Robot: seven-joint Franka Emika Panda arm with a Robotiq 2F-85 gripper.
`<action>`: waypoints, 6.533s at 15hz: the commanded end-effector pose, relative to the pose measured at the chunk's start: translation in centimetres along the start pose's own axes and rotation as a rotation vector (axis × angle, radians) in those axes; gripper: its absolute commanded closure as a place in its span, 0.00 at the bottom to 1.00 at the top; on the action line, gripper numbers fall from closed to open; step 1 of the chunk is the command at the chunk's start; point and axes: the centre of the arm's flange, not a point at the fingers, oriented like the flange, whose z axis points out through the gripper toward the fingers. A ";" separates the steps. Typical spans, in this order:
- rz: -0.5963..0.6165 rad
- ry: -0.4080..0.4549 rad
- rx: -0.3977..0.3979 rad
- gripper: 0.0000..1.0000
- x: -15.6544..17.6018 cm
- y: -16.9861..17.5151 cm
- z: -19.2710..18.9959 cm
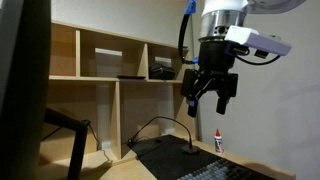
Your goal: Put the mouse behind the keyboard
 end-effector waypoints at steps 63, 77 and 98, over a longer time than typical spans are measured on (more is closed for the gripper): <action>-0.083 0.011 0.136 0.00 3.4 -3.6 24.7; -0.238 -0.120 0.026 0.00 4.6 -7.4 31.8; -0.135 -0.138 0.028 0.56 3.9 -6.6 30.6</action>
